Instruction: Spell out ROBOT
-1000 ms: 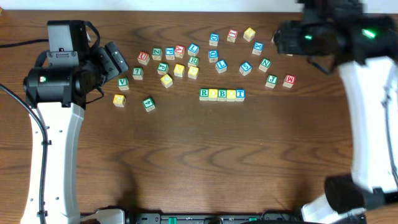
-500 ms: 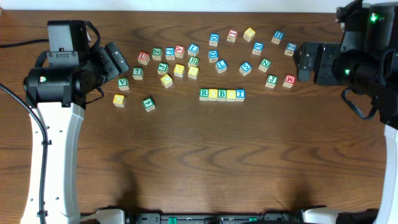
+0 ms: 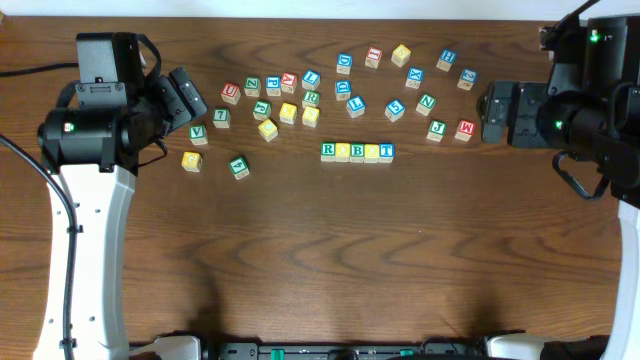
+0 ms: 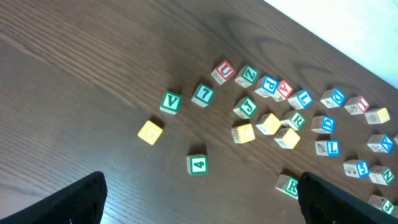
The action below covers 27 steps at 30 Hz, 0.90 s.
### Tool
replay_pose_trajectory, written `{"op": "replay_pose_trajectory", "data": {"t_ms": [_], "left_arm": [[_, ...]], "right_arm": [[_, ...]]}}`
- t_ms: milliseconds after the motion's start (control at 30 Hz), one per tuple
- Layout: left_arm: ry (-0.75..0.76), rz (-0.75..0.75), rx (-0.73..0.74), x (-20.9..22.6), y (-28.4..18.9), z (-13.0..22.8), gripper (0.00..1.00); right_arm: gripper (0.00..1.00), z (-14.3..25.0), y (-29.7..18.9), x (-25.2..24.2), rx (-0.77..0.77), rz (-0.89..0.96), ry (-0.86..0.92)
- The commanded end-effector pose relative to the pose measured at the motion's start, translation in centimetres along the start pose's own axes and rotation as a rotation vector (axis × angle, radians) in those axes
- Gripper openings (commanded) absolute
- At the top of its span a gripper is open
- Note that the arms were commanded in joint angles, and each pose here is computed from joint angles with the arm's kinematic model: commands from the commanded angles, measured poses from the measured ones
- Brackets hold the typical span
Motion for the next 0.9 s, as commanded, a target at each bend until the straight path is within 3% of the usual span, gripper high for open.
{"op": "replay_pose_trajectory", "data": {"t_ms": [0, 133, 500, 867], "left_arm": [[0.008, -0.011, -0.003, 0.2, -0.1, -0.1, 0.96], [0.008, -0.011, -0.003, 0.2, -0.1, -0.1, 0.96], [0.008, -0.011, -0.003, 0.2, -0.1, -0.1, 0.97], [0.008, -0.011, -0.003, 0.2, -0.1, -0.1, 0.97]], "right_arm": [[0.99, -0.8, -0.1, -0.1, -0.04, 0.007, -0.07], [0.99, -2.7, 0.7, 0.6, -0.122, -0.015, -0.182], [0.99, -5.4, 4.5, 2.0, -0.269, -0.088, -0.224], [0.99, -1.2, 7.8, -2.1, -0.347, -0.058, -0.185]]}}
Point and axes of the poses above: each gripper's point midway between its finger pads, its own y axis out along the fingers, its own x axis along the line the jaws close on, z = x × y, the point moved 3 cm from there along -y, back along the fingers, and after that the axes turned 13 degrees about y, right-handed, at the moved point
